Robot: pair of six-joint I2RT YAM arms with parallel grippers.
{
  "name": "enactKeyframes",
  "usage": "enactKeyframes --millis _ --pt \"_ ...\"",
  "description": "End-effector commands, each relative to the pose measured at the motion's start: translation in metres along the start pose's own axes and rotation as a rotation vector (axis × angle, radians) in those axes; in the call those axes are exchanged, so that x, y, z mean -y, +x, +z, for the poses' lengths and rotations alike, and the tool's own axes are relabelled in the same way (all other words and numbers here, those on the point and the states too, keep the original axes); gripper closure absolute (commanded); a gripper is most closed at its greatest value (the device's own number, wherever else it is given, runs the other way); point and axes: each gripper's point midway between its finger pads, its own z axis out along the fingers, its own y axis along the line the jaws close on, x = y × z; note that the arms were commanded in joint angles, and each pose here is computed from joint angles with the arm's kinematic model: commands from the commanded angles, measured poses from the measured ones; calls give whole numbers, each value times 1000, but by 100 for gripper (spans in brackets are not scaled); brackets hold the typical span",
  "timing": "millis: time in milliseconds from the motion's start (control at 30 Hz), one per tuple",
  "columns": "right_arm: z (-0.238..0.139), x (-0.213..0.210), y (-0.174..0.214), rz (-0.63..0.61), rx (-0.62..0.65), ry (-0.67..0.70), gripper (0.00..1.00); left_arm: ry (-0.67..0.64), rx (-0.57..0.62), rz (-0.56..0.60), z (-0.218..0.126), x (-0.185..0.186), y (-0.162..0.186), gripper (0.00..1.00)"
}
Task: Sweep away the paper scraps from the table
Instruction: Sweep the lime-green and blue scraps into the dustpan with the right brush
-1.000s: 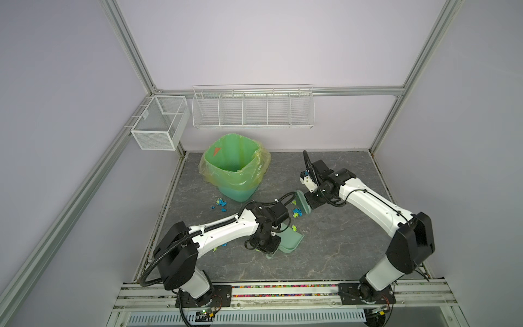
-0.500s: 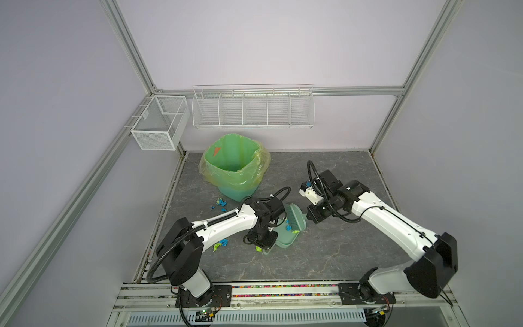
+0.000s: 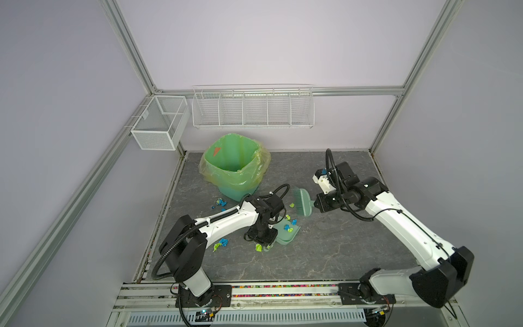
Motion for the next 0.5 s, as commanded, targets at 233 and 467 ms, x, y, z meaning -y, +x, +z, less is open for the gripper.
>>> enactKeyframes --millis 233,467 --pt "51 27 -89 12 105 75 93 6 -11 11 -4 -2 -2 100" --pt "92 14 -72 19 -9 42 93 18 -5 2 -4 -5 -8 100"
